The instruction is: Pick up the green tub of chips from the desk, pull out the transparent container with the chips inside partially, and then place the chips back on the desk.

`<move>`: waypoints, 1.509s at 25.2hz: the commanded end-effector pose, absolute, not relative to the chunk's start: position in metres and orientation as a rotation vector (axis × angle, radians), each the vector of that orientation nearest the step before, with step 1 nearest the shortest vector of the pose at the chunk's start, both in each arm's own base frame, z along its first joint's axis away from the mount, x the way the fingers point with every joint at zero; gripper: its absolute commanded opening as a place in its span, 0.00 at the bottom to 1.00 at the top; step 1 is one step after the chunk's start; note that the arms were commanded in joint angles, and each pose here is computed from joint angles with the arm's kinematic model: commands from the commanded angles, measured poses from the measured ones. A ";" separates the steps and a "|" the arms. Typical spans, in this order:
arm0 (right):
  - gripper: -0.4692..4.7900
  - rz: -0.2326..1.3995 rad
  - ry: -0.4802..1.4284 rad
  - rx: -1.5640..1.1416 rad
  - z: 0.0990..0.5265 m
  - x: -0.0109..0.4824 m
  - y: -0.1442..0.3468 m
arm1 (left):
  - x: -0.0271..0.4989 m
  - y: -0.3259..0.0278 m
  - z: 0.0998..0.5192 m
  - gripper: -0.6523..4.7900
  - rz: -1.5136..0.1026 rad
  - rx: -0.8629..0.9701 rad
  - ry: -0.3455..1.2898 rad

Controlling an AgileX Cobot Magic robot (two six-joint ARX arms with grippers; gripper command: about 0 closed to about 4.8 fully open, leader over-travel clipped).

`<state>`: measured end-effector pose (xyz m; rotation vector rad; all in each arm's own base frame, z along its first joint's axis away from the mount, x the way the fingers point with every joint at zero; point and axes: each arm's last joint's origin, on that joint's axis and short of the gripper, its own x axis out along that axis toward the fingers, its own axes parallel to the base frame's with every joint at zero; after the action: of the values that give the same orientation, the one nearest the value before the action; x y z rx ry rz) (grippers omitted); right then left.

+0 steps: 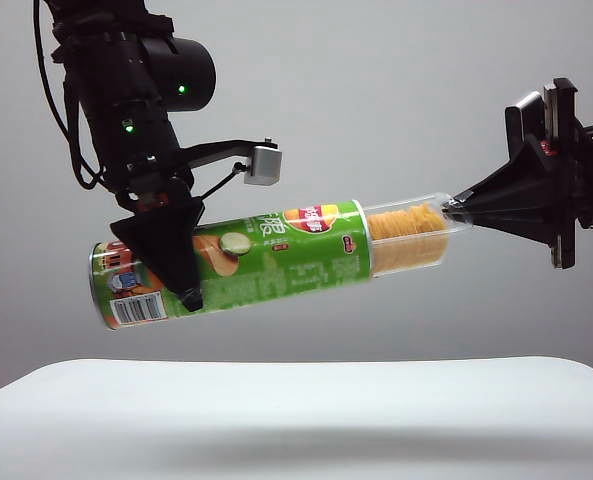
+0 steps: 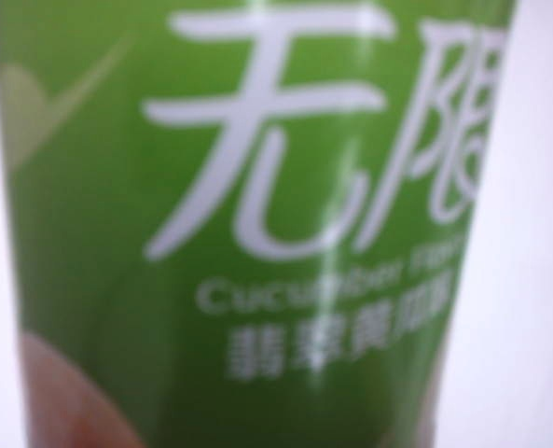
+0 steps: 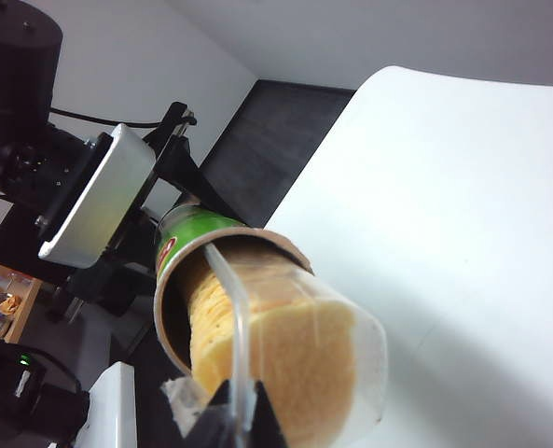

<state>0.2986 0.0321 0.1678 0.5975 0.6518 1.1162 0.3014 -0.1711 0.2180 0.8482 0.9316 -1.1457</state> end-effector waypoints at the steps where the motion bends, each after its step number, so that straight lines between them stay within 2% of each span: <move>1: 0.49 1.131 0.627 0.577 0.171 0.300 0.033 | 0.304 -0.175 0.223 0.63 -1.158 0.802 0.874; 2: 0.66 1.132 0.621 0.573 0.171 0.300 0.033 | 0.304 -0.175 0.223 0.63 -1.158 0.801 0.874; 3: 0.77 1.136 0.610 0.564 0.172 0.300 0.033 | 0.304 -0.175 0.223 0.63 -1.158 0.801 0.873; 4: 0.93 1.146 0.577 0.540 0.175 0.301 0.032 | 0.304 -0.175 0.223 0.63 -1.158 0.802 0.873; 5: 1.00 1.153 0.543 0.517 0.178 0.302 0.032 | 0.304 -0.175 0.223 0.63 -1.158 0.802 0.876; 10: 1.00 1.109 0.474 0.463 0.190 0.301 0.030 | 0.305 -0.172 0.222 0.63 -1.127 0.824 0.893; 14: 1.00 0.984 0.443 0.431 0.204 0.294 0.015 | 0.310 -0.161 0.222 0.63 -1.081 0.796 0.918; 18: 1.00 0.883 0.460 0.289 0.214 0.276 0.010 | 0.316 -0.148 0.222 0.62 -1.049 0.732 0.947; 21: 1.00 0.802 0.505 0.131 0.222 0.256 0.012 | 0.319 -0.139 0.221 0.61 -1.062 0.682 0.960; 26: 1.00 0.707 0.540 0.023 0.244 0.226 0.019 | 0.323 -0.134 0.206 0.61 -1.105 0.602 1.024; 31: 1.00 0.755 0.527 -0.009 0.260 0.199 0.033 | 0.328 -0.138 0.174 0.61 -1.159 0.546 1.145; 38: 1.00 0.792 0.607 0.005 0.256 0.189 0.039 | 0.332 -0.137 0.147 0.61 -1.101 0.613 1.257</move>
<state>0.1902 0.0383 0.2556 0.0074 0.6069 0.7859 0.3315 -0.1366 0.1498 0.6092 1.2433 -1.1082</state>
